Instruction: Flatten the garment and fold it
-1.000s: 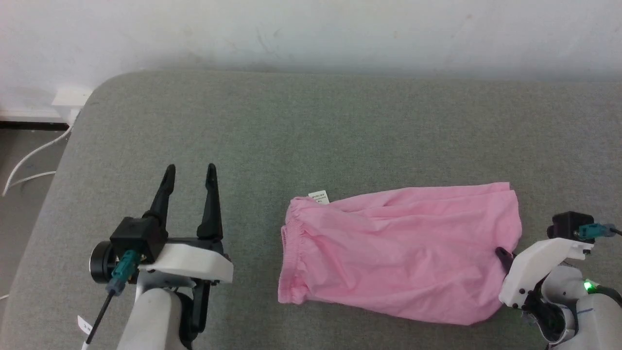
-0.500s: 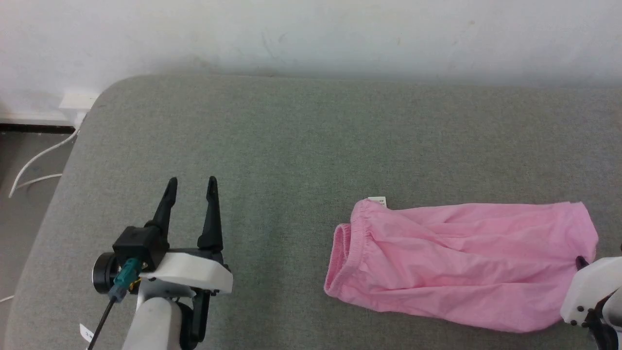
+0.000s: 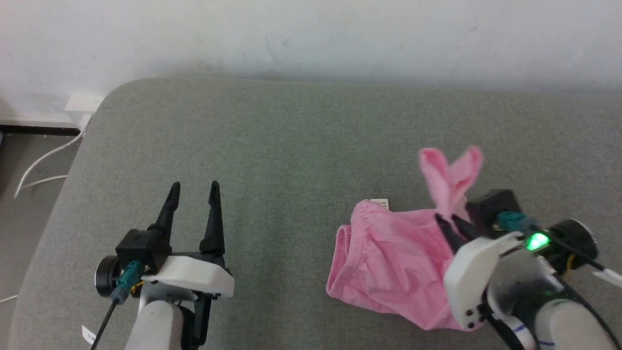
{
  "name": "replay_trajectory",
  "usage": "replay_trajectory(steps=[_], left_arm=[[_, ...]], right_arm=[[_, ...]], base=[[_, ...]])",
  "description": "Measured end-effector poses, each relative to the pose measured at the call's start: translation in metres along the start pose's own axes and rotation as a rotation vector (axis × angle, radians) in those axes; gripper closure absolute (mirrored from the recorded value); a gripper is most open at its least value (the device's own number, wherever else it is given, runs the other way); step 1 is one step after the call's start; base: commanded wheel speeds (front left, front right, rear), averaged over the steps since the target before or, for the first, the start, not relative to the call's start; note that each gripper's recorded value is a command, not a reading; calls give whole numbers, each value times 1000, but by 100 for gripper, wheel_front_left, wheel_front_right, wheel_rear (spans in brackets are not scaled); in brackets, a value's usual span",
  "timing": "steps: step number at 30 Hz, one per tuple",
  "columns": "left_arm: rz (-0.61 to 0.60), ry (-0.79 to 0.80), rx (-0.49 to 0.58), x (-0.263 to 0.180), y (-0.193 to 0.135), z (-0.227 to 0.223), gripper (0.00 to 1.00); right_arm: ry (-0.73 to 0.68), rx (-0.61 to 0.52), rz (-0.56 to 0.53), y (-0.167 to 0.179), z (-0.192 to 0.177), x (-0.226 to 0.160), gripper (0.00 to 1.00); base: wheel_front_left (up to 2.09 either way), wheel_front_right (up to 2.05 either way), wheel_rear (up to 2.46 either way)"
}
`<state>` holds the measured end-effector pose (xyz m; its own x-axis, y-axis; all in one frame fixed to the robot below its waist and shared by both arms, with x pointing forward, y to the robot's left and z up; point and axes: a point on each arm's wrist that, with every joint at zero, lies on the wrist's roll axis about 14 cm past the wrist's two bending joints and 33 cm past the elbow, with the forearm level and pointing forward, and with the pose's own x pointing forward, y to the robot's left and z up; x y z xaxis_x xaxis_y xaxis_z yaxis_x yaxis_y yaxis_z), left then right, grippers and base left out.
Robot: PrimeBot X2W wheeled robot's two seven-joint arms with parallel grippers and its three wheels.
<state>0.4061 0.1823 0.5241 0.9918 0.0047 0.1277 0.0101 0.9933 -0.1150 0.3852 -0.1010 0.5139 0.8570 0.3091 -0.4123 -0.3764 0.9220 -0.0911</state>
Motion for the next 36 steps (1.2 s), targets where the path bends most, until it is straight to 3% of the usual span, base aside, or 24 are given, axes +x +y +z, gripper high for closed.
replay_trajectory(steps=[5, 12, 14, 15, 19, 22, 25, 28, 31, 36], left_arm=[[8, 13, -2, -2, 4, -4, 0], [25, 23, -11, -1, 8, -8, 0], [33, 25, -10, -1, 11, -8, 0], [37, 28, -9, -1, 12, -9, 0], [47, 34, -8, -1, 15, -12, 0], [48, 29, -8, 0, 14, -10, 0], [40, 20, -11, 1, 11, -7, 0], [26, 11, -15, 2, 6, -5, 0], [11, 4, -19, 4, 0, -2, 0], [-4, -8, -22, 7, -7, 1, 0]], right_arm=[[76, -116, 208, 63, -7, 22, 100], [240, -126, 370, 116, -47, 45, 98], [251, -101, 406, 127, -51, 49, 24], [250, -74, 427, 132, -50, 50, 0], [172, 72, 499, 148, -30, 49, 0], [-27, 211, 522, 143, 19, 43, 0], [-284, 346, 494, 118, 74, 30, 0], [-525, 422, 351, 63, 110, 14, 0], [-651, 472, 164, 6, 106, -1, 0], [-612, 463, -114, -58, 47, -12, 0]], base=[[0, 0, 0], [0, 0, 0], [0, 0, 0], [0, 0, 0], [0, 0, 0], [0, 0, 0], [0, 0, 0], [0, 0, 0], [0, 0, 0], [0, 0, 0]])
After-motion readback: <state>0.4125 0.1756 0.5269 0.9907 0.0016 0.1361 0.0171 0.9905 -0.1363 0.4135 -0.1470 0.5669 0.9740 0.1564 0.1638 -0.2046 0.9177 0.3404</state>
